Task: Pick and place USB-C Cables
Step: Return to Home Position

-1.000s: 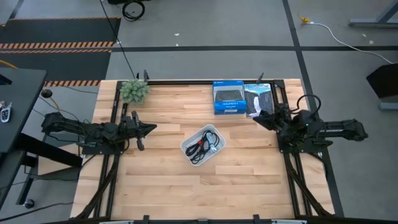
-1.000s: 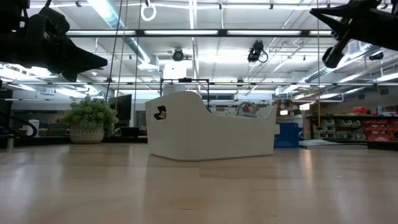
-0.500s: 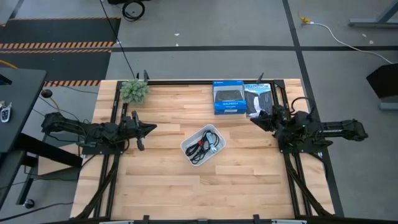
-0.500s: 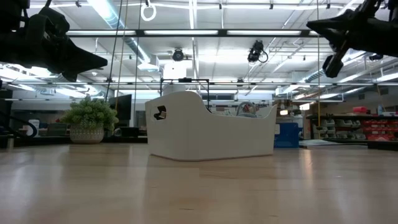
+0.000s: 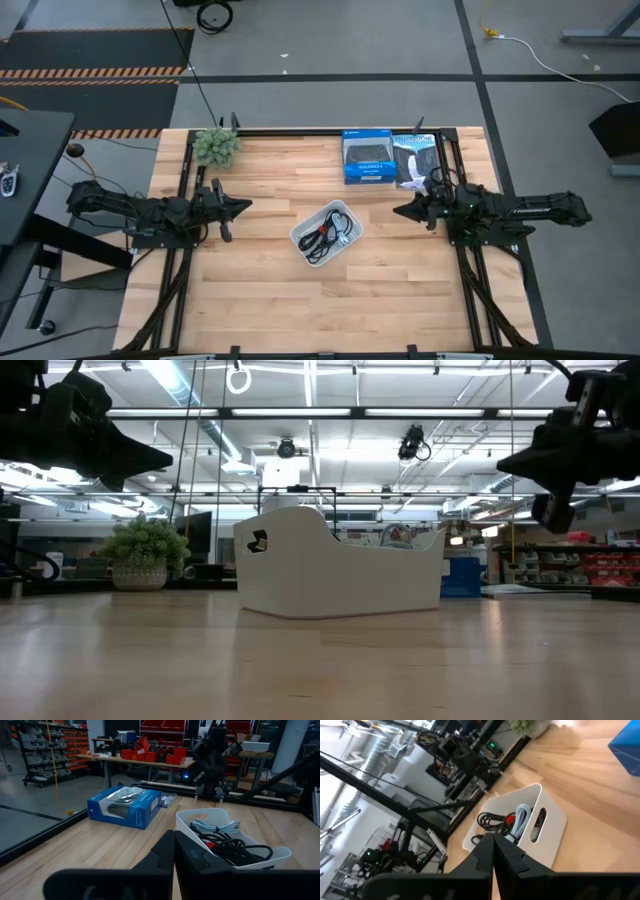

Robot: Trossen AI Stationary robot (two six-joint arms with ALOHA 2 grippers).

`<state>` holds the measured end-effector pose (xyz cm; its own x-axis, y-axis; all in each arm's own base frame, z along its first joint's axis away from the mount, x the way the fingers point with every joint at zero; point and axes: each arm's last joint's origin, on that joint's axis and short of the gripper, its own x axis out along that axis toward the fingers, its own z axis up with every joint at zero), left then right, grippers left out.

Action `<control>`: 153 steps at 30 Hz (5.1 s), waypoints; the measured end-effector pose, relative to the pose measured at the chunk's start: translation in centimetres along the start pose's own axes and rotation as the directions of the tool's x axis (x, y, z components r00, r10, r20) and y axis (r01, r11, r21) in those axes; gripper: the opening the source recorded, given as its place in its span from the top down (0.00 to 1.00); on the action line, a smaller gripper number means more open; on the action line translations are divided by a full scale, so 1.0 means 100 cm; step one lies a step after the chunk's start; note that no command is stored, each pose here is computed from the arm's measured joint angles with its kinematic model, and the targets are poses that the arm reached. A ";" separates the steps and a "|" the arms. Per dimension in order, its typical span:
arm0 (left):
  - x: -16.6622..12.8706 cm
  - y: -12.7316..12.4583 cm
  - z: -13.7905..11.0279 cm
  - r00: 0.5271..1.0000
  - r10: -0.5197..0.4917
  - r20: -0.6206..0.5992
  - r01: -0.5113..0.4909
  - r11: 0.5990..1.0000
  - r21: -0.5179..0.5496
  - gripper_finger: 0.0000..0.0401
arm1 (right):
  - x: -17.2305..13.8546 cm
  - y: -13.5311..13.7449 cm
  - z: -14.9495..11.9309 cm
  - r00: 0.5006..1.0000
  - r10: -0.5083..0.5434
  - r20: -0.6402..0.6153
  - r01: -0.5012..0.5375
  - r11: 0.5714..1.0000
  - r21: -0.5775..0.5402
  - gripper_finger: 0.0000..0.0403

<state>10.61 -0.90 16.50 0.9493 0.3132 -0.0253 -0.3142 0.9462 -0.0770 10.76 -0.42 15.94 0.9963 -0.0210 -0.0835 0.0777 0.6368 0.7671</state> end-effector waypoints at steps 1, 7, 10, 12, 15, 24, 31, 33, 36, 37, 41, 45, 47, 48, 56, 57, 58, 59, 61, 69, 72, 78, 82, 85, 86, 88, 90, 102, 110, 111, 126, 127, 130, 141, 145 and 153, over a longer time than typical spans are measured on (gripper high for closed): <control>0.000 0.000 0.000 1.000 0.000 0.000 0.000 1.000 0.000 0.97 | 0.000 0.000 0.000 1.000 -0.002 -0.006 0.002 1.000 0.000 0.97; 0.000 0.000 0.000 1.000 0.000 0.000 0.000 1.000 0.000 0.97 | 0.000 -0.005 -0.004 0.998 -0.057 -0.038 0.053 0.995 -0.086 0.97; 0.000 0.000 0.000 1.000 0.000 0.000 0.000 1.000 0.000 0.97 | 0.000 -0.005 -0.004 0.998 -0.060 -0.032 0.053 0.979 -0.199 0.97; 0.000 0.000 0.000 1.000 0.000 0.000 0.000 1.000 0.000 0.97 | 0.000 -0.005 -0.003 0.998 -0.069 -0.014 0.061 0.944 -0.323 0.97; 0.000 0.000 0.000 1.000 0.000 0.000 0.000 1.000 0.000 0.97 | 0.000 -0.005 -0.003 0.997 -0.076 -0.005 0.065 0.882 -0.466 0.97; 0.000 0.000 0.000 1.000 0.000 0.000 0.000 1.000 0.001 0.97 | 0.000 -0.005 -0.002 0.997 -0.073 -0.001 0.061 0.845 -0.531 0.97; 0.000 0.000 0.000 1.000 0.000 0.000 0.000 1.000 0.000 0.97 | 0.000 -0.005 -0.002 0.997 -0.073 -0.001 0.061 0.843 -0.534 0.97; 0.000 0.000 0.000 1.000 0.000 0.000 0.000 1.000 0.000 0.97 | 0.000 -0.005 -0.002 0.997 -0.073 -0.001 0.061 0.844 -0.533 0.97; 0.000 0.000 0.000 1.000 0.000 0.000 0.000 1.000 0.001 0.97 | 0.000 -0.005 -0.002 0.997 -0.073 -0.001 0.061 0.843 -0.534 0.97; 0.000 0.000 0.000 1.000 0.000 0.000 0.000 1.000 0.000 0.97 | 0.000 -0.005 -0.002 0.997 -0.073 -0.001 0.061 0.843 -0.534 0.97; 0.000 0.000 0.000 1.000 0.000 0.000 0.000 1.000 0.000 0.97 | 0.000 -0.005 -0.002 0.997 -0.073 -0.001 0.061 0.843 -0.535 0.97; 0.000 0.000 0.000 1.000 0.000 0.000 0.000 1.000 0.000 0.97 | 0.000 -0.005 -0.002 0.997 -0.073 -0.001 0.061 0.842 -0.535 0.97; 0.000 0.000 0.000 1.000 0.000 0.000 0.000 1.000 0.000 0.97 | 0.000 -0.005 -0.002 0.997 -0.073 -0.001 0.061 0.842 -0.535 0.97; 0.000 0.000 0.000 1.000 0.000 0.000 0.000 1.000 0.001 0.97 | 0.000 -0.005 -0.002 0.997 -0.072 -0.001 0.061 0.842 -0.535 0.97; 0.000 0.000 0.000 1.000 0.000 0.000 0.000 1.000 0.000 0.97 | 0.000 -0.005 -0.002 0.997 -0.072 -0.001 0.061 0.842 -0.535 0.97; 0.000 0.000 0.000 1.000 0.000 0.000 0.000 1.000 0.001 0.97 | 0.000 -0.005 -0.002 0.997 -0.072 -0.001 0.061 0.842 -0.535 0.97; 0.000 0.000 0.000 1.000 0.000 -0.002 0.000 1.000 0.001 0.97 | 0.000 -0.005 -0.002 0.997 -0.072 -0.001 0.060 0.842 -0.535 0.97; 0.000 0.000 -0.001 1.000 0.000 -0.007 0.000 1.000 0.004 0.97 | 0.000 -0.005 -0.002 0.997 -0.072 -0.001 0.061 0.842 -0.535 0.97; 0.000 0.000 -0.002 1.000 0.002 -0.016 -0.002 1.000 0.009 0.97 | 0.000 -0.005 -0.002 0.997 -0.072 -0.001 0.061 0.842 -0.535 0.97; 0.000 0.000 -0.001 1.000 0.001 -0.012 -0.001 1.000 0.007 0.97 | 0.000 -0.005 -0.002 0.997 -0.072 -0.001 0.061 0.842 -0.535 0.97; 0.000 0.000 -0.001 1.000 0.001 -0.013 -0.001 1.000 0.007 0.97 | 0.000 -0.005 -0.002 0.997 -0.072 -0.001 0.061 0.842 -0.535 0.97; 0.000 -0.003 -0.004 0.993 -0.114 -0.042 0.114 0.993 0.013 0.97 | 0.000 -0.005 -0.002 0.997 -0.072 -0.001 0.061 0.842 -0.535 0.97; -0.002 -0.009 -0.004 0.939 -0.339 -0.065 0.340 0.941 0.000 0.97 | 0.000 -0.005 -0.002 0.997 -0.072 -0.001 0.061 0.842 -0.535 0.97; -0.005 -0.016 -0.005 0.828 -0.554 -0.086 0.555 0.832 -0.018 0.97 | 0.000 -0.005 -0.002 0.997 -0.072 -0.001 0.061 0.842 -0.535 0.97; -0.007 -0.018 -0.005 0.777 -0.622 -0.091 0.623 0.782 -0.025 0.97 | 0.000 -0.005 -0.002 0.997 -0.072 -0.001 0.061 0.842 -0.535 0.97; -0.010 -0.021 -0.005 0.677 -0.729 -0.101 0.730 0.683 -0.040 0.97 | 0.000 -0.005 -0.002 0.997 -0.072 -0.001 0.060 0.842 -0.535 0.97; -0.012 -0.023 -0.005 0.604 -0.790 -0.105 0.790 0.611 -0.049 0.97 | 0.000 -0.005 -0.002 0.997 -0.072 -0.001 0.061 0.842 -0.535 0.97; -0.012 -0.023 -0.006 0.574 -0.811 -0.108 0.812 0.582 -0.053 0.97 | 0.000 -0.005 -0.002 0.997 -0.072 -0.001 0.061 0.842 -0.535 0.97; -0.012 -0.023 -0.006 0.575 -0.811 -0.108 0.811 0.582 -0.053 0.97 | 0.000 -0.005 -0.002 0.997 -0.072 -0.001 0.060 0.842 -0.535 0.97; -0.012 -0.023 -0.006 0.575 -0.811 -0.108 0.811 0.582 -0.053 0.97 | 0.000 -0.005 -0.002 0.997 -0.072 -0.001 0.060 0.842 -0.535 0.97; -0.012 -0.023 -0.006 0.575 -0.811 -0.108 0.811 0.582 -0.053 0.97 | 0.000 -0.005 -0.002 0.997 -0.072 -0.001 0.060 0.842 -0.535 0.97; -0.012 -0.023 -0.006 0.575 -0.811 -0.108 0.811 0.582 -0.053 0.97 | 0.000 -0.005 -0.002 0.997 -0.072 -0.001 0.061 0.842 -0.535 0.97; -0.012 -0.023 -0.006 0.575 -0.811 -0.108 0.811 0.582 -0.053 0.97 | 0.000 -0.005 -0.002 0.997 -0.072 -0.001 0.061 0.842 -0.535 0.97; -0.012 -0.023 -0.006 0.575 -0.811 -0.108 0.811 0.582 -0.053 0.97 | 0.000 -0.005 -0.002 0.997 -0.072 -0.001 0.060 0.842 -0.535 0.97; -0.012 -0.023 -0.005 0.575 -0.811 -0.107 0.811 0.582 -0.053 0.97 | 0.000 -0.005 -0.002 0.997 -0.072 -0.001 0.060 0.842 -0.535 0.97; -0.012 -0.023 -0.006 0.575 -0.811 -0.108 0.811 0.582 -0.053 0.97 | 0.000 -0.005 -0.002 0.997 -0.072 -0.001 0.061 0.843 -0.535 0.97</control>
<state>10.16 -3.53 16.14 0.8007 -0.5960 -0.0600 0.5872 0.8008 -0.1185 10.72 -0.55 15.41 0.9880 -0.0663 -0.1393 0.1060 0.9478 0.3007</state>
